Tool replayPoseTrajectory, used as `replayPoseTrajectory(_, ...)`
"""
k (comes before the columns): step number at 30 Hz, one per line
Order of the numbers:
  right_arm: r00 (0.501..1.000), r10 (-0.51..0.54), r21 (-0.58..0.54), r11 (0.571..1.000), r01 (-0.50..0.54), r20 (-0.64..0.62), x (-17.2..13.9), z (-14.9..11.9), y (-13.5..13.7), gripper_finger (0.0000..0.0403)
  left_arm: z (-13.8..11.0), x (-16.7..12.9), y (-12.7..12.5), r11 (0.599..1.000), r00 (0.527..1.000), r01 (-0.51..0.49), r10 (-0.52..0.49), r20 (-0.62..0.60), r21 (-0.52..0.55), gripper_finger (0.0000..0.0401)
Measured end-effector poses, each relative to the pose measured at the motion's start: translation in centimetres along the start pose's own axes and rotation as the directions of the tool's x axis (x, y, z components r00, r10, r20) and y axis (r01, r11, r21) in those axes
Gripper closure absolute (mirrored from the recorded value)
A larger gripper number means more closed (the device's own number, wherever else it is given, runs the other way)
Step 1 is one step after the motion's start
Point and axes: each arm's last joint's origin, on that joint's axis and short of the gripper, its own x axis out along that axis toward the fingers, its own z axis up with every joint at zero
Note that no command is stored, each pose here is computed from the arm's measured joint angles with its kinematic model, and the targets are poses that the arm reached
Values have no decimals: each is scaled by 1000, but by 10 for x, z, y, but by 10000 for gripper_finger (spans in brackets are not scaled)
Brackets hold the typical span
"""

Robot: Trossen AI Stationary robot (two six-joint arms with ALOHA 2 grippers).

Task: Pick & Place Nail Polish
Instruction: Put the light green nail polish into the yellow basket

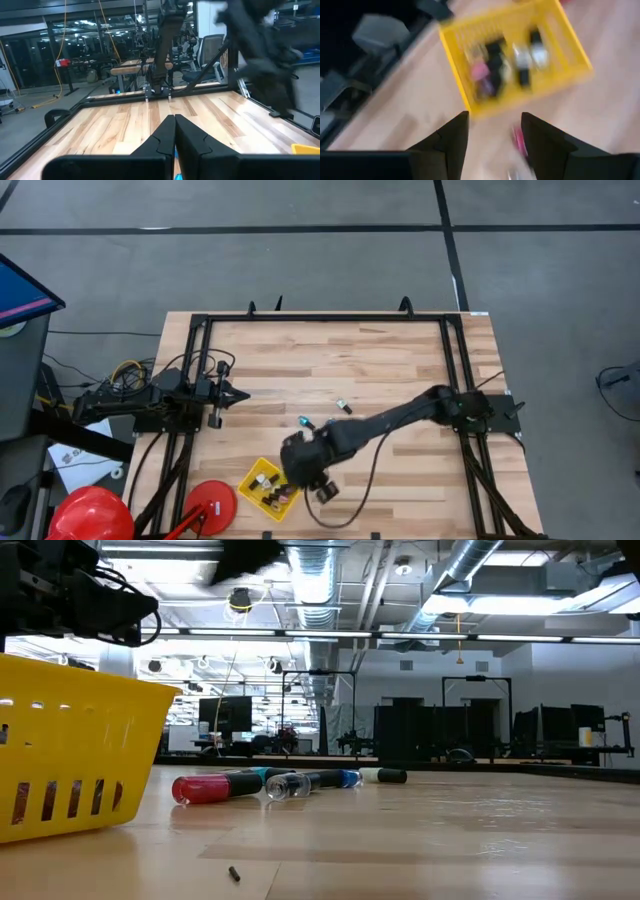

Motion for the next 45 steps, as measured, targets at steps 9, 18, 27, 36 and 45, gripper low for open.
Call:
replayPoseTrajectory(9,894,-170,316,894,317,-415,-105,-77,-34,239,0,0,0,1000,1000,-1,1,0,0,400)
replayPoseTrajectory(18,878,-268,601,647,469,-396,-107,-182,-46,199,0,0,0,1000,1000,0,0,-2,0,400)
replayPoseTrajectory(27,887,-354,764,469,443,-296,-58,-227,-62,129,0,0,0,1000,1000,0,0,-4,-1,400)
replayPoseTrajectory(36,887,-343,782,438,443,-310,-20,-215,-81,128,-3,0,2,1000,999,-20,20,-35,-3,400)
replayPoseTrajectory(45,869,-269,743,449,495,-416,5,-212,-90,128,-4,-1,5,998,997,-58,58,-41,0,400)
